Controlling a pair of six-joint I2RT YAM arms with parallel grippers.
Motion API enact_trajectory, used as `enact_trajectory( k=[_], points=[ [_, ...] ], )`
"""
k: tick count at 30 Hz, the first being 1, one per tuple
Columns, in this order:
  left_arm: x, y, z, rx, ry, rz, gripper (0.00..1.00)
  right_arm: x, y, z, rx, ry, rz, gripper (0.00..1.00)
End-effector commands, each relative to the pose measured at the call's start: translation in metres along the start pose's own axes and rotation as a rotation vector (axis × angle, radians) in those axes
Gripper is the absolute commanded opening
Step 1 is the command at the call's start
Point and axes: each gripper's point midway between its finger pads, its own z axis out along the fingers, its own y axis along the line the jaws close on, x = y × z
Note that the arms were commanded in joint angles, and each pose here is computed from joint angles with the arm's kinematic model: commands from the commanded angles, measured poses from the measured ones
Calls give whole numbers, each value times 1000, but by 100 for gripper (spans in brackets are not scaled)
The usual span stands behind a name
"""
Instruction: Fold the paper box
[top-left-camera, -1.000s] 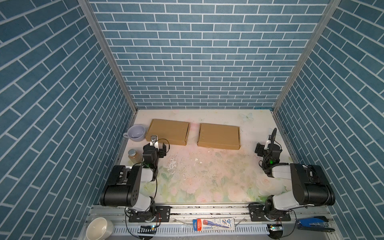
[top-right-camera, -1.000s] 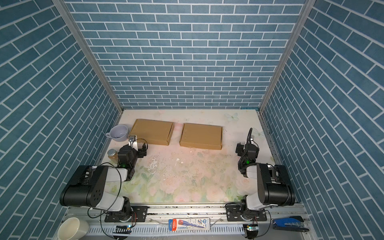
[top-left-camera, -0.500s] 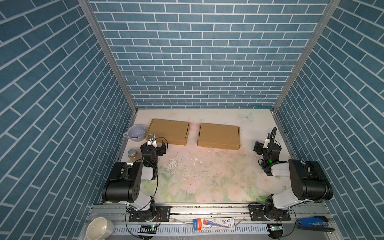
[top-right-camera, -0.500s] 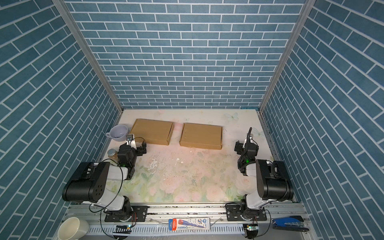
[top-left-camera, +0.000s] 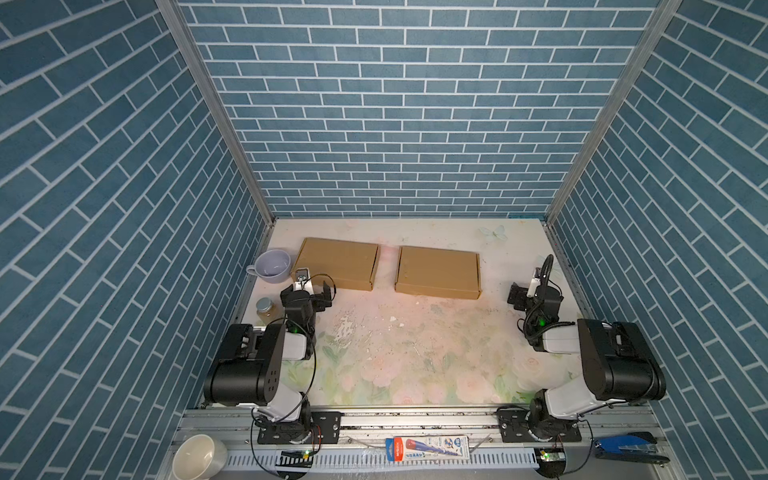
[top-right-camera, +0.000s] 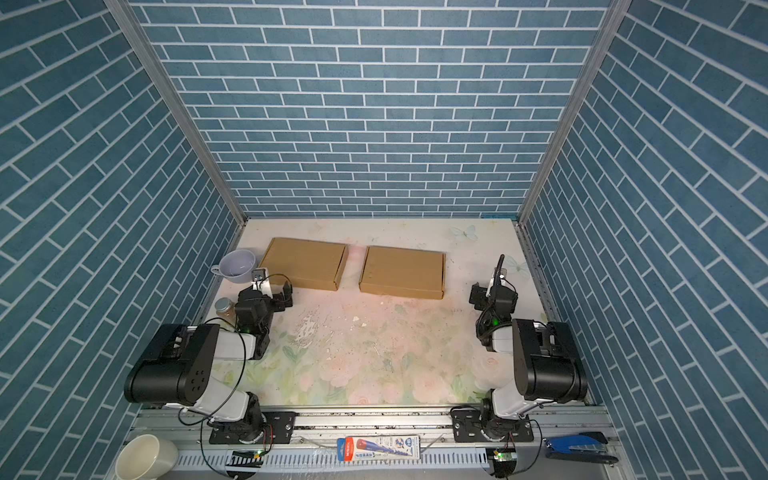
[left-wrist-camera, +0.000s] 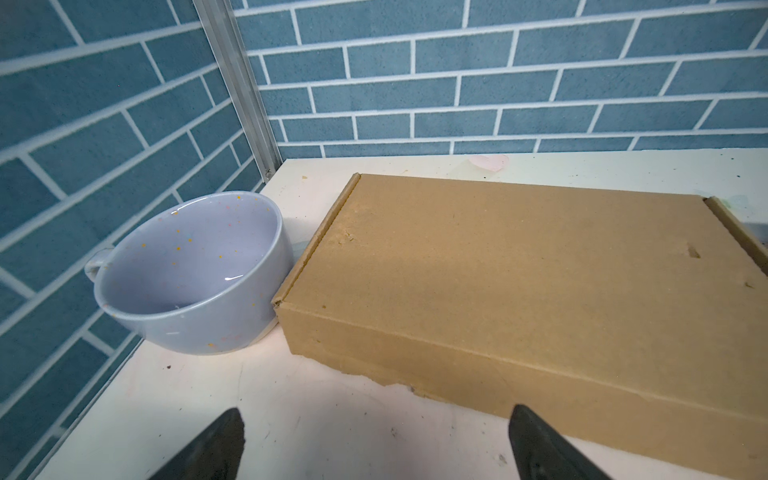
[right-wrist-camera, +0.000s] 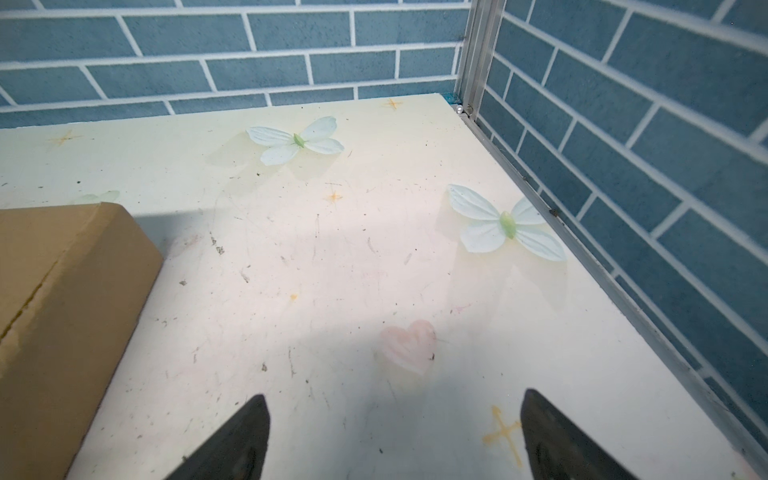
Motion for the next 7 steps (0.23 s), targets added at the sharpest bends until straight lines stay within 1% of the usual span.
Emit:
enact_trajectory(
  k=[1, 2, 3, 5, 6, 7],
  points=[
    [-8, -16, 4, 85, -9, 44, 99, -14, 1, 5, -5, -28, -7, 93],
    [-9, -25, 6, 105, -1, 78, 100, -14, 1, 5, -4, -27, -7, 93],
    [-7, -27, 8, 88, 23, 105, 100, -14, 1, 5, -5, -29, -7, 93],
    [-8, -17, 8, 31, 18, 82, 100, -15, 1, 5, -4, -30, -7, 93],
    [-7, -14, 7, 14, 18, 72, 100, -14, 1, 5, -6, -28, -8, 95],
    [-8, -14, 6, 16, 3, 73, 100, -14, 1, 5, -3, -29, -9, 99]
  ],
)
